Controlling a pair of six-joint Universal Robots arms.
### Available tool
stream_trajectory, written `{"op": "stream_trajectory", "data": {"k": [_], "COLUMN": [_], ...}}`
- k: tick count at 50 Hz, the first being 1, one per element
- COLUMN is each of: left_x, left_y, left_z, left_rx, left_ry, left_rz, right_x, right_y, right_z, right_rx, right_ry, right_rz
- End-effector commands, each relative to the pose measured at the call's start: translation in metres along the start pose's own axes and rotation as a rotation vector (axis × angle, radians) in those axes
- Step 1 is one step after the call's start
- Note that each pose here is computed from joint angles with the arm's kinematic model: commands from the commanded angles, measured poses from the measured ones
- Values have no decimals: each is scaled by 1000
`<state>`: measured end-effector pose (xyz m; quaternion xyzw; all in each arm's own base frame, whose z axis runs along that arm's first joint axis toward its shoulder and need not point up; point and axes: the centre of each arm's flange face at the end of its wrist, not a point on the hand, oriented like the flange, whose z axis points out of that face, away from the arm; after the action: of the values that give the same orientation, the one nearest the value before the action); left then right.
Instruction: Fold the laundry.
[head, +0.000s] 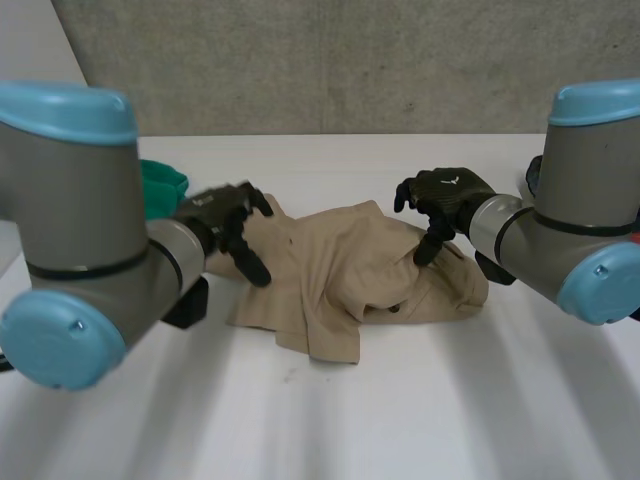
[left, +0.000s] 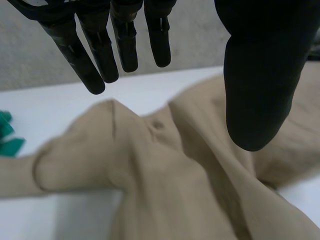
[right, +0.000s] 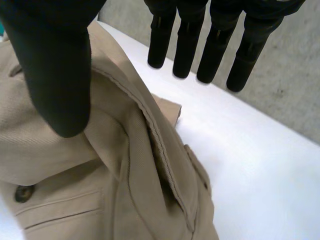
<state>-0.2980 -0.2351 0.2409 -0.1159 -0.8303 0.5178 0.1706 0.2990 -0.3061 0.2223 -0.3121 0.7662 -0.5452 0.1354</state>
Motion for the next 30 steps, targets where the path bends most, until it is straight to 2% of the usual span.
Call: {"op": "stream_trajectory", "data": {"k": [1,6,12,22,30], "left_x": [23,37,53,77,85], "left_y": [35,56,75,96,102], "left_z": [-9,-8,4,29,47], "left_rx": [-57,-76,-76,-40,-14], "left_ry": [-5,-37,-75,-111,-144], "left_rz": [44,90,143,215,300], "right_x": [23,37,45,46,44], "right_y": [-16,-23,-2,54,66], "right_z": [-22,-43,-48,-7,9], "right_rx": [-50,-83,-194,-221,-150], "right_ry": [61,87,89,81,102], "right_rz": [44,65,58,102,171]}}
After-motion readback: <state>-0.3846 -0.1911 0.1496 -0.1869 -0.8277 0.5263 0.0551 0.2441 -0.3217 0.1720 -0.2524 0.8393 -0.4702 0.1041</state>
